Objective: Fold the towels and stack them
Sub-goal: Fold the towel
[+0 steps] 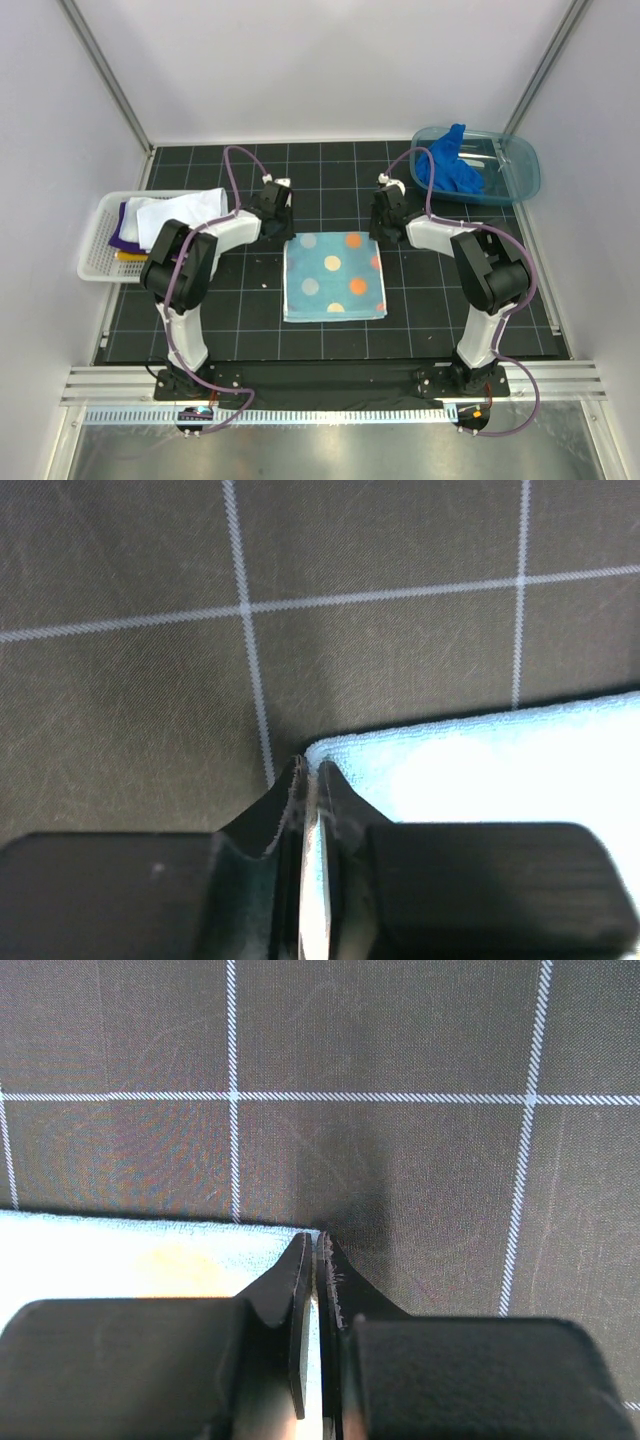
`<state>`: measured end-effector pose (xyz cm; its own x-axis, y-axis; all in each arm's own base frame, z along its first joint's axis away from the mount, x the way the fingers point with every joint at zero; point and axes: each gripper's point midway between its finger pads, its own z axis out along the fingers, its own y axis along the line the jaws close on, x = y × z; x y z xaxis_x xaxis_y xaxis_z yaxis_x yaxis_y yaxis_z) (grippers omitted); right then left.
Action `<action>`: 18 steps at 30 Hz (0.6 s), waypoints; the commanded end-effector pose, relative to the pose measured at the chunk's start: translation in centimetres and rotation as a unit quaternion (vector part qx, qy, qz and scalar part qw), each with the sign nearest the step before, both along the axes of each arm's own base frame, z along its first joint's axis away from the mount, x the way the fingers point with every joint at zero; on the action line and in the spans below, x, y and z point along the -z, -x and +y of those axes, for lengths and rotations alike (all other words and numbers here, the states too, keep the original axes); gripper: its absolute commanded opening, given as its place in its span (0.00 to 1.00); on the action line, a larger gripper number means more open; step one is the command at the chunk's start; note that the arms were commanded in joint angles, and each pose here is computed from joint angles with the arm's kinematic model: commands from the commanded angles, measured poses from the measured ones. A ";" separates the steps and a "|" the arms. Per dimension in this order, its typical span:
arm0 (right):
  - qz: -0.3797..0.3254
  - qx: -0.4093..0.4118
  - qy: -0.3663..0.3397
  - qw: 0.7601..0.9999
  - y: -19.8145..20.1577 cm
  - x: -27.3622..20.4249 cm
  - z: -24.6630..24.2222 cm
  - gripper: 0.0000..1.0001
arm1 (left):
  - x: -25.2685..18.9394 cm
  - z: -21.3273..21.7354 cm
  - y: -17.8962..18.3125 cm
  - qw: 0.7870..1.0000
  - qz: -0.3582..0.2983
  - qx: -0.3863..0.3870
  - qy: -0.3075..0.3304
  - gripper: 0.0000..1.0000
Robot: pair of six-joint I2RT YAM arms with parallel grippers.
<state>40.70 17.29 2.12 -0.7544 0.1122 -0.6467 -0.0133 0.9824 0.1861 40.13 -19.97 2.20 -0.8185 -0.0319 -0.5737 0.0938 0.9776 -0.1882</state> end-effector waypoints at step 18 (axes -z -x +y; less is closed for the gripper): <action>-0.163 0.020 -0.090 0.982 0.2 -10.1 -1.5 0.01 | -8.9 -1.5 -1.6 0.989 -0.120 -0.003 0.090 0.00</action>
<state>39.26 15.88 6.73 -0.6465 0.2157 -0.7318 -0.0215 0.9537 0.3001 40.55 -20.88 5.77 -0.7591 -0.0919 -0.6444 0.1119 0.9568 -0.2682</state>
